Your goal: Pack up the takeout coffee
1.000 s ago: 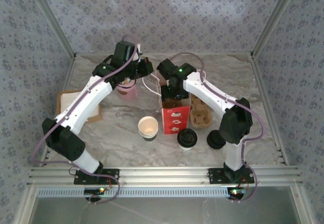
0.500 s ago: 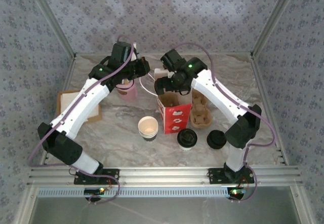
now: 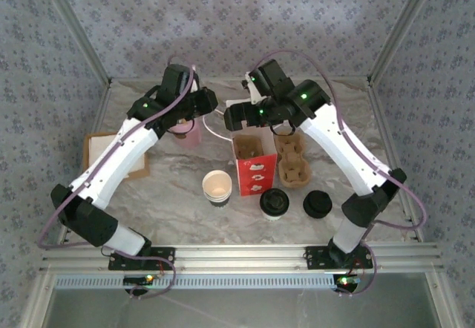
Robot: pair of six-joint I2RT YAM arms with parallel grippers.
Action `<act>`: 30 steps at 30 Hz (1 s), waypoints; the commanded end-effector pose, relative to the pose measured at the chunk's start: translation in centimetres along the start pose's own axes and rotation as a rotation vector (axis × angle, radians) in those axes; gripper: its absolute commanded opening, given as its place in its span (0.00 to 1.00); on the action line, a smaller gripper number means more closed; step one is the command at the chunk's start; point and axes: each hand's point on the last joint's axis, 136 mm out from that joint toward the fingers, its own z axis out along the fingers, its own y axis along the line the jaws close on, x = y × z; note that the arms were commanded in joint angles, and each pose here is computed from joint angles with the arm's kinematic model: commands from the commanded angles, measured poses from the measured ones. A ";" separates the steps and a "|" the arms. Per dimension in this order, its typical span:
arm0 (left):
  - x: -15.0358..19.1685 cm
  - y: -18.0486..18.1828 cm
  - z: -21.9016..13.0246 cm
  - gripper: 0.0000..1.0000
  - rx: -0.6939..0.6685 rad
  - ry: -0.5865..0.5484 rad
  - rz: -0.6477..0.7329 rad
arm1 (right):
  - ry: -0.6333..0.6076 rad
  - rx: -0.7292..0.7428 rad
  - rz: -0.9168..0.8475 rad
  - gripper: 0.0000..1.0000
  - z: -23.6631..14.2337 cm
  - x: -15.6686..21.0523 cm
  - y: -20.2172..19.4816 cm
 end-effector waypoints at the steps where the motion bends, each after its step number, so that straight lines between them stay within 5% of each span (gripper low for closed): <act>1: -0.2 0.1 -1.3 0.24 -0.007 -0.023 0.000 | -0.062 -0.080 -0.033 1.00 -3.6 -0.5 1.7; 14: -0.5 -0.7 -4.0 0.85 0.018 -0.026 0.038 | -0.175 -0.296 -0.033 1.00 -10.1 0.2 4.8; 20: 0.0 -1.4 -5.7 0.99 0.057 0.000 0.067 | -0.211 -0.319 -0.038 1.00 -12.6 1.7 4.4; 30: 2.2 -2.3 -7.7 0.99 0.141 0.094 0.113 | -0.221 -0.270 -0.019 1.00 -13.4 7.3 0.8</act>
